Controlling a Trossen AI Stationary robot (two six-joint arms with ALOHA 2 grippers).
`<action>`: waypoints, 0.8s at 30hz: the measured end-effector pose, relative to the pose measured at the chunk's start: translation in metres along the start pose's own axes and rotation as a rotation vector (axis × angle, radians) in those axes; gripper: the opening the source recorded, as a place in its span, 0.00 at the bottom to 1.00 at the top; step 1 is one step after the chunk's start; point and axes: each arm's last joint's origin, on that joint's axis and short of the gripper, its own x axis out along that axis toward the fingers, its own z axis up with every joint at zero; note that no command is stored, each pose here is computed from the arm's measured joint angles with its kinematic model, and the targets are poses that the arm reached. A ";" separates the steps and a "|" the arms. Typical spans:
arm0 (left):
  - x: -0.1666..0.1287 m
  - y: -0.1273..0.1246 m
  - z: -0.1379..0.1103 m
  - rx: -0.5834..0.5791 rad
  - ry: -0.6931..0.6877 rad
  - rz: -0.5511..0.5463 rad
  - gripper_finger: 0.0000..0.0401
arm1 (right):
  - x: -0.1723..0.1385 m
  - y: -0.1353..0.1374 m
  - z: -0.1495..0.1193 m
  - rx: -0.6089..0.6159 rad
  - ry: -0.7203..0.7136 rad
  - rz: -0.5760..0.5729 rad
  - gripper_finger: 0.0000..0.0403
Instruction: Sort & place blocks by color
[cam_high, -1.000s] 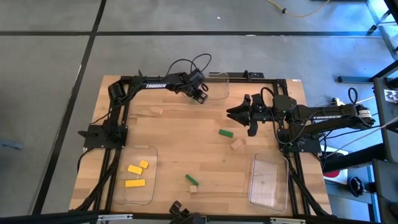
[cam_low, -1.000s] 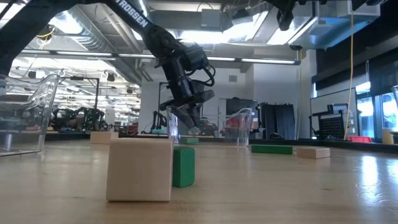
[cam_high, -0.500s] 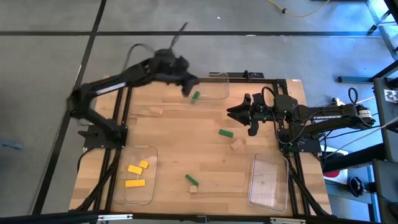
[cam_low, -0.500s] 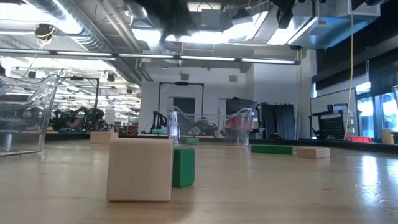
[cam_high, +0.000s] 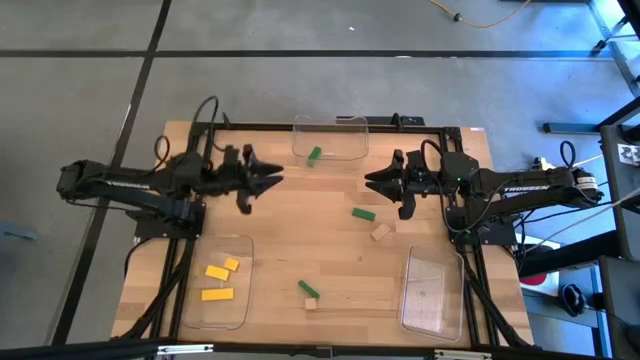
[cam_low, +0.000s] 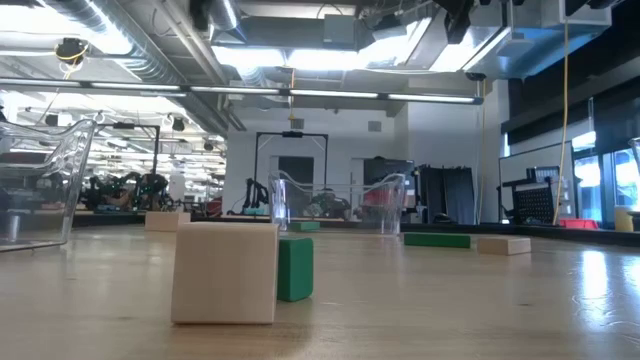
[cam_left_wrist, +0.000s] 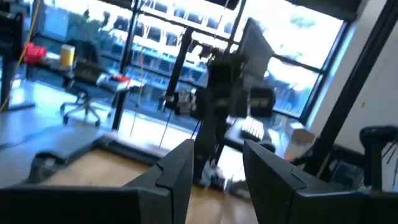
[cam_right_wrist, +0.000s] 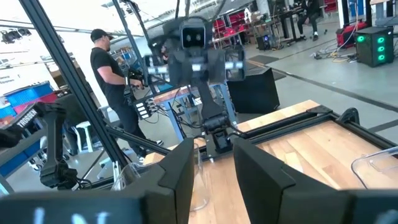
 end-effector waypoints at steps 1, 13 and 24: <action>-0.004 0.000 -0.004 -0.002 0.005 0.008 0.32 | 0.000 0.000 0.000 -0.001 0.000 0.000 0.29; -0.012 -0.003 -0.015 0.089 0.047 -0.021 0.03 | 0.000 0.000 0.000 -0.002 0.001 0.000 0.29; -0.012 -0.003 -0.015 0.036 0.048 -0.017 0.00 | 0.000 -0.001 0.000 0.061 -0.010 -0.030 0.29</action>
